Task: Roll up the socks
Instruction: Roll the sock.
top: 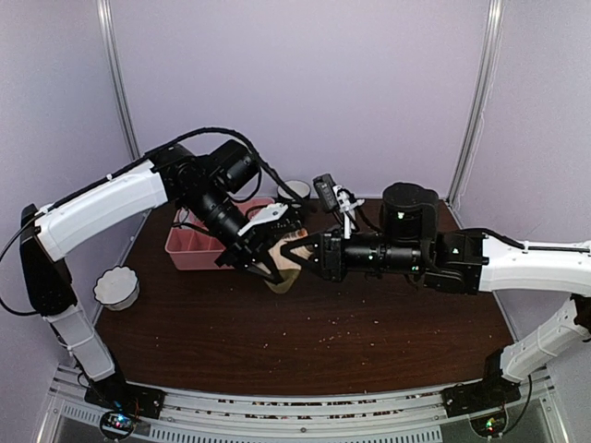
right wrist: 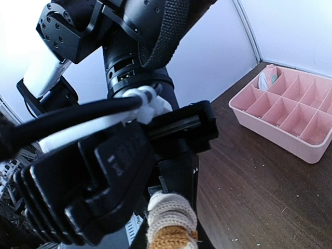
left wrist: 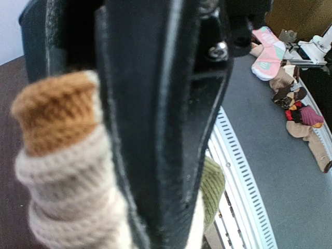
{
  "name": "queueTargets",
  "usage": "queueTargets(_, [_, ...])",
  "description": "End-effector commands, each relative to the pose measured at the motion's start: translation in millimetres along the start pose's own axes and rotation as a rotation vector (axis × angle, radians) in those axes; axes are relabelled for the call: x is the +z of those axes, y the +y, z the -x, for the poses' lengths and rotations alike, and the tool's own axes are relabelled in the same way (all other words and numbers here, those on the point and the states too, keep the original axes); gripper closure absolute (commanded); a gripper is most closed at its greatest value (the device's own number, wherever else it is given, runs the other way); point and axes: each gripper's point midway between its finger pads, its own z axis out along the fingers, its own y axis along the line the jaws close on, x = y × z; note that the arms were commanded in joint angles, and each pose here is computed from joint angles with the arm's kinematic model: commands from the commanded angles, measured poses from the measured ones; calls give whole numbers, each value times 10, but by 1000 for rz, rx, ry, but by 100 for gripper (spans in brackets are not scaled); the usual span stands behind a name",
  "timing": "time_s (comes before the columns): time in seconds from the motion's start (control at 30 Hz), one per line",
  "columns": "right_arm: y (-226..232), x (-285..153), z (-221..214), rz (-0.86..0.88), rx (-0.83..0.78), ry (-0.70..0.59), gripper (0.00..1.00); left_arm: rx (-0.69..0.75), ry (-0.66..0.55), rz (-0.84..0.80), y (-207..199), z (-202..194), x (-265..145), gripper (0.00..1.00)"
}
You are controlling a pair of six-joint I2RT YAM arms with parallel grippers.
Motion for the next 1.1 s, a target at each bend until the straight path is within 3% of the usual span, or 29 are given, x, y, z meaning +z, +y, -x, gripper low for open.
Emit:
queueTargets(0.0, [51, -27, -77, 20, -52, 71, 100, -33, -63, -47, -87, 113, -103, 94])
queueTargets(0.03, [9, -44, -71, -5, -41, 61, 100, -34, -57, 1, -3, 115, -117, 81])
queueTargets(0.17, [-343, -98, 34, -203, 34, -21, 100, -9, -32, 239, 320, 90, -234, 63])
queueTargets(0.27, [-535, -135, 152, -310, 136, -109, 100, 20, -19, 318, 377, 80, -273, 55])
queueTargets(0.47, [-510, -84, 379, -277, 289, -245, 100, 24, 27, 338, 355, 1, -169, 53])
queueTargets(0.8, [-487, 68, 349, -199, 445, -281, 100, 8, 29, 407, 477, -23, -183, 53])
queueTargets(1.07, [-499, 228, 214, -176, 539, -231, 100, -19, 113, 676, 918, -139, -414, 59])
